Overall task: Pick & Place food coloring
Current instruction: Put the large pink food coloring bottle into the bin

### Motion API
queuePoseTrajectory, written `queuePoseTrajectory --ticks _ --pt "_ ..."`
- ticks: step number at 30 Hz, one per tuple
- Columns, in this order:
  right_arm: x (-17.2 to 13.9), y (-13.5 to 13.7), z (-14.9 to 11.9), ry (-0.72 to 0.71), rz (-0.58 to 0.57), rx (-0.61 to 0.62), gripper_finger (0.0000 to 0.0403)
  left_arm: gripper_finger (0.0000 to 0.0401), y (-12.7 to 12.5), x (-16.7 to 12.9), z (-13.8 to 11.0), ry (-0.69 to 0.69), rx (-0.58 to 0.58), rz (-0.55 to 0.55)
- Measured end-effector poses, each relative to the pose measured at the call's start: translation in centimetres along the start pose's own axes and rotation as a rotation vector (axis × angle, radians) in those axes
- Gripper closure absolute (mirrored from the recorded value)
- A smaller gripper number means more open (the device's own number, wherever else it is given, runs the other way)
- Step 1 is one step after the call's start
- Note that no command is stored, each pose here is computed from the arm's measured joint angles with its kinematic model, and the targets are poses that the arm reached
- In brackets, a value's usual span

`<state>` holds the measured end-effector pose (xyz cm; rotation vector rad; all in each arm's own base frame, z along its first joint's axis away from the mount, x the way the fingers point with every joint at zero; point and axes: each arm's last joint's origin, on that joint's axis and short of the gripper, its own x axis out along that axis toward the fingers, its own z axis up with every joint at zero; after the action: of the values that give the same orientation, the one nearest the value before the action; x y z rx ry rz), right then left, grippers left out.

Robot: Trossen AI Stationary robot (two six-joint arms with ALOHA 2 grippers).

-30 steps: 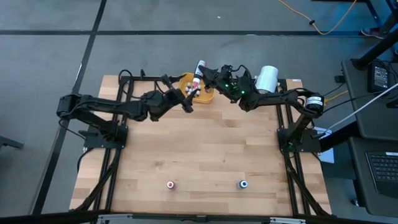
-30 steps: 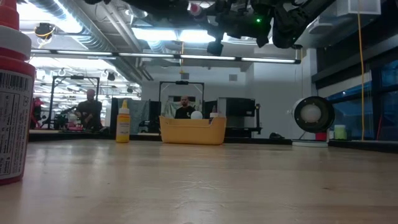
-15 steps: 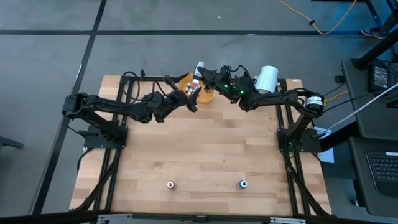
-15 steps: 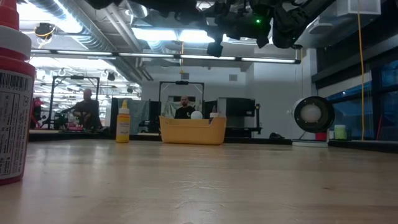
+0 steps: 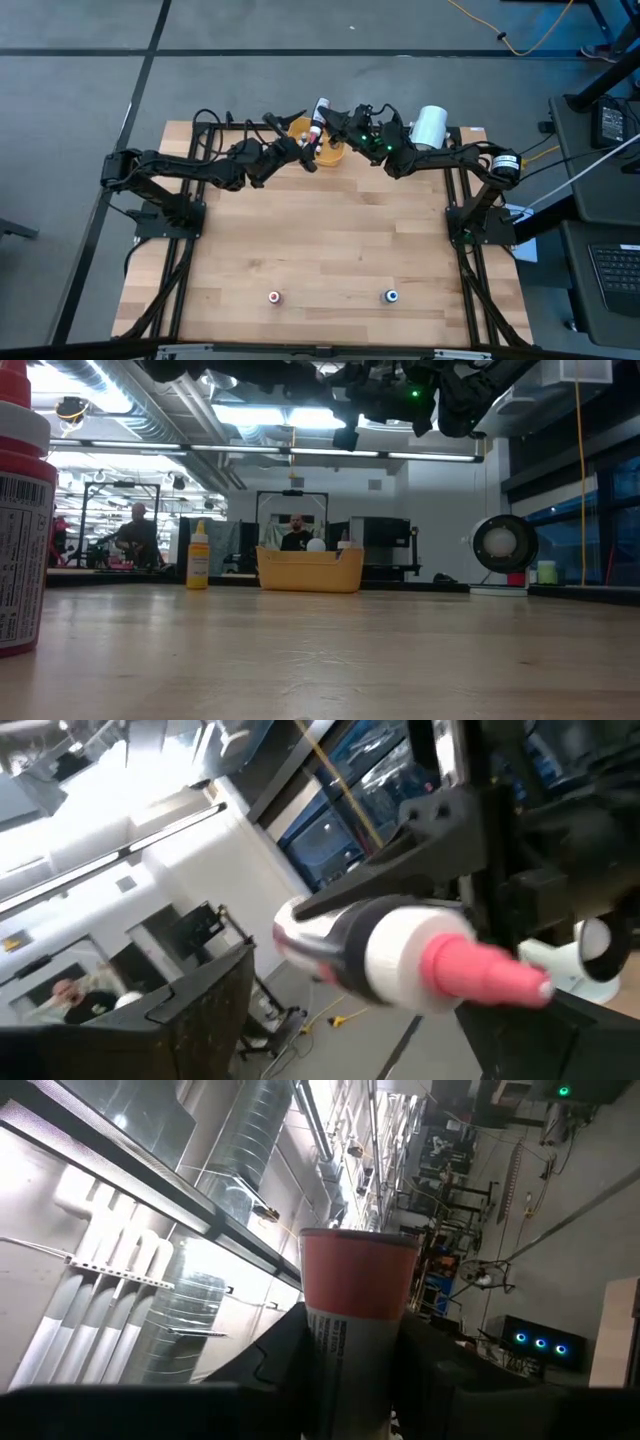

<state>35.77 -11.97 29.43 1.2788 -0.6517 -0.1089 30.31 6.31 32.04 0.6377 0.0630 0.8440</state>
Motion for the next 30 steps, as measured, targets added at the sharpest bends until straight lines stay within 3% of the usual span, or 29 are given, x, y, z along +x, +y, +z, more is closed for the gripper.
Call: queuePoseTrajectory --ticks 8,15,30 --pt "0.0 0.0 0.0 0.007 -0.001 -0.001 0.0289 0.0135 -0.5 1.2 0.8 -0.047 -0.011 -0.029" --pt "0.0 0.1 -0.1 0.034 0.018 -0.002 0.0291 0.0172 -0.6 1.3 0.8 -0.01 -0.006 -0.01" --pt "0.1 0.6 -0.1 0.045 0.053 0.002 0.029 0.0169 -1.2 0.5 1.1 0.099 0.057 0.078"
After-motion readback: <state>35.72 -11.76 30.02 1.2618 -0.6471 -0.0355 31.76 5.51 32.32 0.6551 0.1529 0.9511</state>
